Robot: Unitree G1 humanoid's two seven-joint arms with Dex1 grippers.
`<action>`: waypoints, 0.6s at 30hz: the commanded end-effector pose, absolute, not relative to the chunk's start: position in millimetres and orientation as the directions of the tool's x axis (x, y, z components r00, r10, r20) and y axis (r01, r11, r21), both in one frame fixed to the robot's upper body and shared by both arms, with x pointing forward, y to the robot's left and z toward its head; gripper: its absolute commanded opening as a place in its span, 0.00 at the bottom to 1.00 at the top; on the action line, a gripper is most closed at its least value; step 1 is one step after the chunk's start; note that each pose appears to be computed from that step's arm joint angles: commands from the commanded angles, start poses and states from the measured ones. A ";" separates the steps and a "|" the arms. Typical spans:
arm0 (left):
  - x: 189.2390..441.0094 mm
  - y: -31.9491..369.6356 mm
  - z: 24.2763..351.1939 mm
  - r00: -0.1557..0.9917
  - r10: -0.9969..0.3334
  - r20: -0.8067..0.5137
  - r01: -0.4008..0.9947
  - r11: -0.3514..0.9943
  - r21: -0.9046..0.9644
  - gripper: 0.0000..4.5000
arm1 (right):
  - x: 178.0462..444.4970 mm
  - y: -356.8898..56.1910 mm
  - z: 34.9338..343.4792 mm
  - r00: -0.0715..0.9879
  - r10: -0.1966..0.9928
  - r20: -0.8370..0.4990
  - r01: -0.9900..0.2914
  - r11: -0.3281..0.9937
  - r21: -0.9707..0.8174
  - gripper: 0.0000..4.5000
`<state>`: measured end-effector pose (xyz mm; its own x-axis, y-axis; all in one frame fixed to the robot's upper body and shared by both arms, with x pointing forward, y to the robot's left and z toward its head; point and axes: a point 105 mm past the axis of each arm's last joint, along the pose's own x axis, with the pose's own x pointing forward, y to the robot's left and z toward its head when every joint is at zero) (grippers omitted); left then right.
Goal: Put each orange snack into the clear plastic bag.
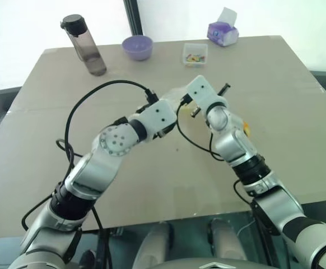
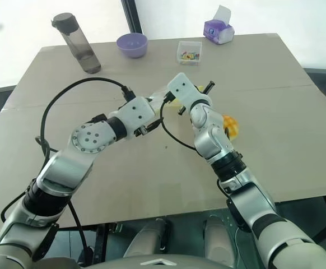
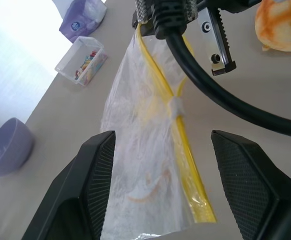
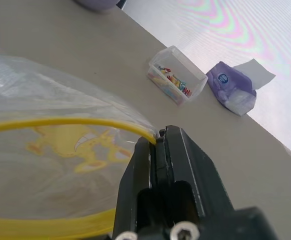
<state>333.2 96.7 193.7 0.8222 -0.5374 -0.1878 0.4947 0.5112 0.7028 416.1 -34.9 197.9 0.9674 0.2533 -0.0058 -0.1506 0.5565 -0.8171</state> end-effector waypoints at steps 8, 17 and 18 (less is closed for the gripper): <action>325.6 86.2 213.0 0.834 -0.534 -0.138 0.452 0.518 0.726 0.71 | 414.2 -29.9 215.4 0.969 0.237 0.070 -0.081 0.571 -0.817 0.00; 324.2 85.9 212.1 0.846 -0.512 -0.151 0.447 0.525 0.724 0.36 | 414.6 -29.7 216.2 0.970 0.231 0.079 -0.069 0.569 -0.819 0.00; 324.3 86.4 212.0 0.847 -0.509 -0.152 0.446 0.527 0.724 0.28 | 414.6 -29.8 216.2 0.970 0.231 0.079 -0.069 0.569 -0.819 0.00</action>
